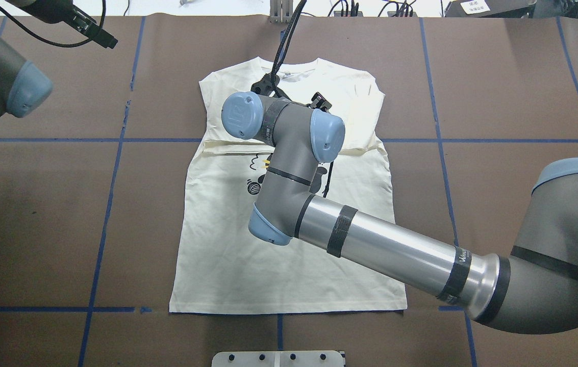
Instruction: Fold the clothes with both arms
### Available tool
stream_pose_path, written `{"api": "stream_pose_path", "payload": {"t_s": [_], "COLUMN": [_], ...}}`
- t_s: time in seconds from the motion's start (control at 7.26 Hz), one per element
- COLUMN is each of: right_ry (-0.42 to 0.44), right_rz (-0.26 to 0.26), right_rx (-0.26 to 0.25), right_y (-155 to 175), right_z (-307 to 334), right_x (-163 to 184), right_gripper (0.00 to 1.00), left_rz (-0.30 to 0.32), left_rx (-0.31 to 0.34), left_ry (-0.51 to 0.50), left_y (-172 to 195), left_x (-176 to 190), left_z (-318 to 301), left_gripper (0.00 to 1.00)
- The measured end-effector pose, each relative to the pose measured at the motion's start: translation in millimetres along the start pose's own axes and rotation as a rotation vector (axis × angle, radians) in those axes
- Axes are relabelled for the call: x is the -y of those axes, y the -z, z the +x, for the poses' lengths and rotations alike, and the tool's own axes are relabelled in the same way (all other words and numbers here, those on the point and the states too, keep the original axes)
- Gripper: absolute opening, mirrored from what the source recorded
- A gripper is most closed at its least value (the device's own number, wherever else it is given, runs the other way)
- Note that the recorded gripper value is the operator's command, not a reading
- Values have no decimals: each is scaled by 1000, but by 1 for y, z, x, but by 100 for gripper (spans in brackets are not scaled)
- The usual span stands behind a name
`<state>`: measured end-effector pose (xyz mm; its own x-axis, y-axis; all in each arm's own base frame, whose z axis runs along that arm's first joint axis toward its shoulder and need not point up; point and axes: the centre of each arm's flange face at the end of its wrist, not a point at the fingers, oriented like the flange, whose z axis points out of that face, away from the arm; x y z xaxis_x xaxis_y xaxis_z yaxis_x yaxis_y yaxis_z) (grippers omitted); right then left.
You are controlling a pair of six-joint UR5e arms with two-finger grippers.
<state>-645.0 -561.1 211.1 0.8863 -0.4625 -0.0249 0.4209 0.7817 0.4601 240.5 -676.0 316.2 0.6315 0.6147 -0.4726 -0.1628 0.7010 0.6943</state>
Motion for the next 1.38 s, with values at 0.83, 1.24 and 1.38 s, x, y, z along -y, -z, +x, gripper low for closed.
{"api": "stream_pose_path", "payload": {"t_s": [0.83,1.24,1.38], "right_ry": [-5,-20,-28], "right_rz": [28,39,55], "right_rx": [-12,-7,2], "right_y": [0,1,3], "right_z": [-1,1,3], "right_x": [1,2,3], "right_gripper": [0,0,0], "left_rz": [-4,-1,1], "left_rx": [1,0,0], "left_ry": [3,0,0], "left_y": [-2,-1,-1], "left_x": [-3,-3,-3], "left_z": [-2,-1,-1], "left_gripper": [100,100,100]}}
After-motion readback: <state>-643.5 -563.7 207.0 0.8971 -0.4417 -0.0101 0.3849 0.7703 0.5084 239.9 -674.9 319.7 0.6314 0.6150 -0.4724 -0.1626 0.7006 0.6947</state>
